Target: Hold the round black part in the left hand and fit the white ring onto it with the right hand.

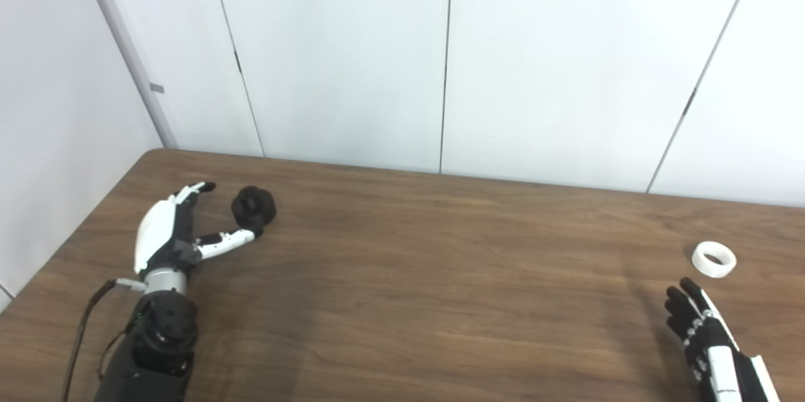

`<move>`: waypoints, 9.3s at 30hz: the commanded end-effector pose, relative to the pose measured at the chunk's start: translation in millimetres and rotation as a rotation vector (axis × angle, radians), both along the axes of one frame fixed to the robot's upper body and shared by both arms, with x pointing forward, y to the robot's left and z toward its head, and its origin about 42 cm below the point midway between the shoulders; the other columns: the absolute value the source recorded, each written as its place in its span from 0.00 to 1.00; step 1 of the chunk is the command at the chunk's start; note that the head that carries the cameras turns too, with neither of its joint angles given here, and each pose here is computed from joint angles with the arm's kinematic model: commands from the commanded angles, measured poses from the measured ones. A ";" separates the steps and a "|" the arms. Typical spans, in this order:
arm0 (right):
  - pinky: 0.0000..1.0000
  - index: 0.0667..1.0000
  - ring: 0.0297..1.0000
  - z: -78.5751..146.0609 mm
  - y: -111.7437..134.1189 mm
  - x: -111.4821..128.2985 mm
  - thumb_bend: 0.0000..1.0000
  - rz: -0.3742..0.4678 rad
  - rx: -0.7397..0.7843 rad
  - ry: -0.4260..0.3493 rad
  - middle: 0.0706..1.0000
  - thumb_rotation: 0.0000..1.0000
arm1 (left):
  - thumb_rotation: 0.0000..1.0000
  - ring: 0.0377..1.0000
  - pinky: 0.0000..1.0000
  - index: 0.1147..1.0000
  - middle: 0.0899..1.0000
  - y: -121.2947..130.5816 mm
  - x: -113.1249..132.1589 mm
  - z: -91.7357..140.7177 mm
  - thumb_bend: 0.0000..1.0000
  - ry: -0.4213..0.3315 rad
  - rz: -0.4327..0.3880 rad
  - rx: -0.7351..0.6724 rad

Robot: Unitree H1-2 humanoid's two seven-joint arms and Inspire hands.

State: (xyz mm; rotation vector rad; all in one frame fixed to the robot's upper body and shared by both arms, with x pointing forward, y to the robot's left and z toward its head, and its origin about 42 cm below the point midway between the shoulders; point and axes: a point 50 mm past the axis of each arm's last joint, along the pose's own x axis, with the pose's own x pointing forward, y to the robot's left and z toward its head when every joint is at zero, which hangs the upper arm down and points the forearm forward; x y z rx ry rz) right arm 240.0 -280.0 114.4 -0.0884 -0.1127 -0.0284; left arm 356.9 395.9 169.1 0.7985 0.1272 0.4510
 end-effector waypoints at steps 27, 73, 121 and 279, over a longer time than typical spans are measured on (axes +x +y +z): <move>0.93 0.92 0.92 -14.9 7.8 -11.3 0.56 -0.014 0.026 0.035 0.90 0.97 | 0.34 1.00 1.00 0.79 0.95 14.2 59.0 23.0 0.97 0.116 0.013 0.173; 0.95 0.93 0.90 -12.9 8.5 -14.7 0.54 -0.008 0.026 0.031 0.89 0.98 | 0.29 0.99 1.00 0.77 0.92 2.9 68.4 27.2 0.94 0.112 -0.030 0.151; 0.95 0.93 0.91 -13.6 7.5 -15.4 0.59 -0.008 0.044 0.055 0.89 1.00 | 0.05 0.92 0.98 0.42 0.77 1.3 62.7 29.2 0.52 0.097 -0.034 0.141; 0.99 0.75 1.00 126.0 -86.2 195.4 0.79 -0.255 -0.969 0.294 0.94 0.32 | 0.05 0.87 1.00 0.42 0.77 -178.9 -121.7 -63.4 0.52 -0.002 -0.740 0.260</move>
